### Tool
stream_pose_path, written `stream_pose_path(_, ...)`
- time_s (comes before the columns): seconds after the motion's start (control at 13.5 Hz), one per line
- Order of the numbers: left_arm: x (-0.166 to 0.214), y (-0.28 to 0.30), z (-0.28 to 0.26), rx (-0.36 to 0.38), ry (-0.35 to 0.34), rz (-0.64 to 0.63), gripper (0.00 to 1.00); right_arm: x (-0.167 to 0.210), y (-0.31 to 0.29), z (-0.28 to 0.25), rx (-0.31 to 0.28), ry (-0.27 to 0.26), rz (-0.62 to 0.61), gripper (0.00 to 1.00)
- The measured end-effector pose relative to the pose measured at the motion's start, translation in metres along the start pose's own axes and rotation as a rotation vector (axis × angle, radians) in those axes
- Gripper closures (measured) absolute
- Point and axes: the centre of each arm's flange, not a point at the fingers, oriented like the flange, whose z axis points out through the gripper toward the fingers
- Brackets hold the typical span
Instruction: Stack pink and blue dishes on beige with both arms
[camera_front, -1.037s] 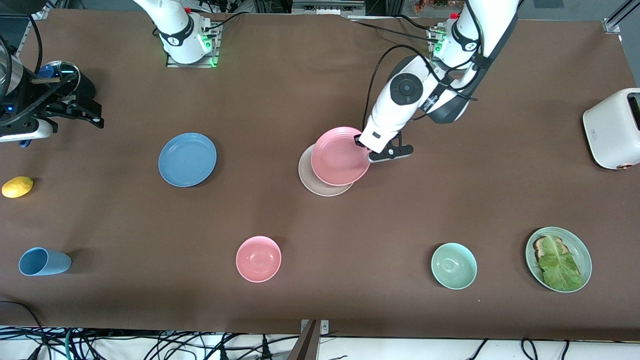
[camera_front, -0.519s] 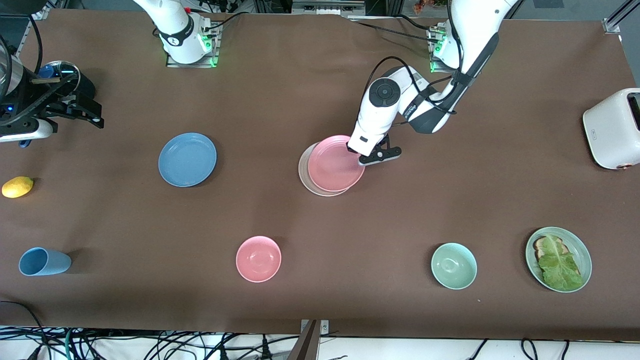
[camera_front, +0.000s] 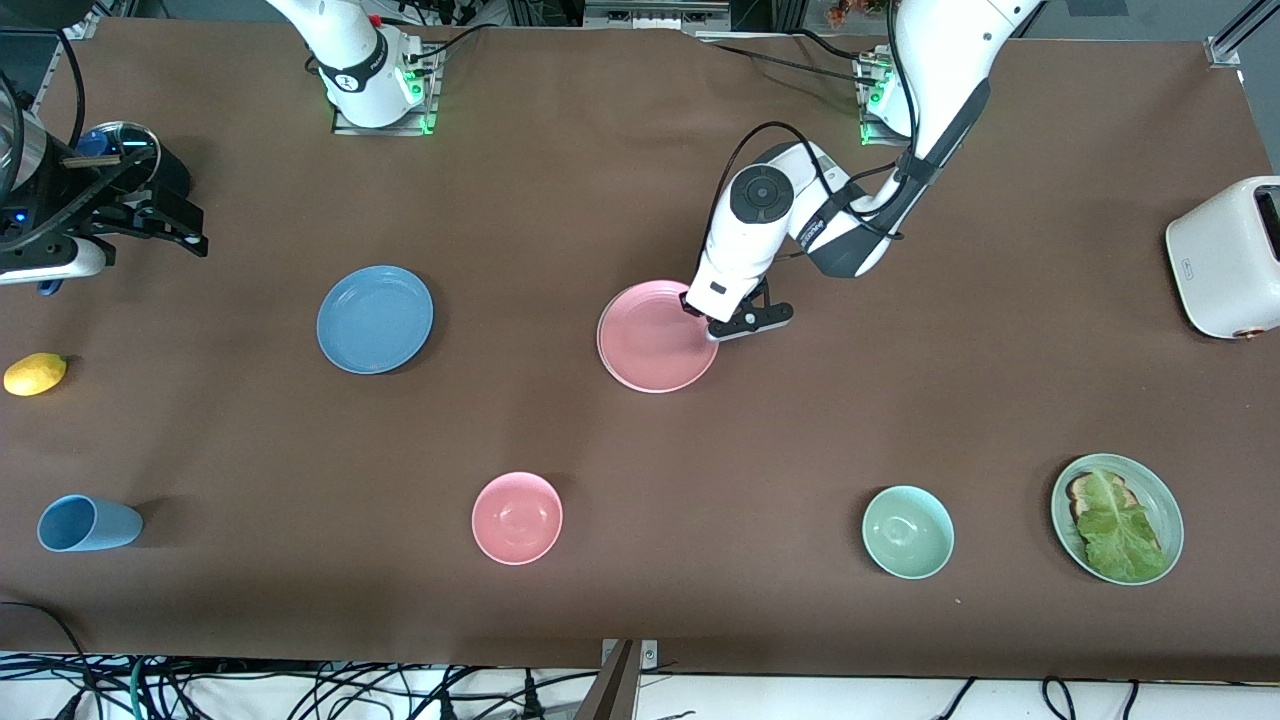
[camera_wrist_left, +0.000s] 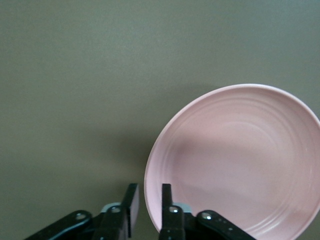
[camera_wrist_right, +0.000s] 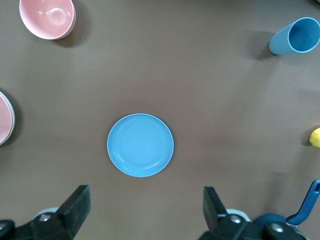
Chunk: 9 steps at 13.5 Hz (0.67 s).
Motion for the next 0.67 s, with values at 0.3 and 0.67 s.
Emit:
stream_pose_path(0.3,0.021,-0.005,-0.004,0.011,0.005,-0.043,0.28,0.0,0.0,0.0,0.0,0.0,0.0,0.0)
stream_pose_path(0.67,0.095,-0.051,-0.025,0.013,0.032,-0.093,0.0,0.0,0.0,0.0,0.0,0.0,0.0,0.0)
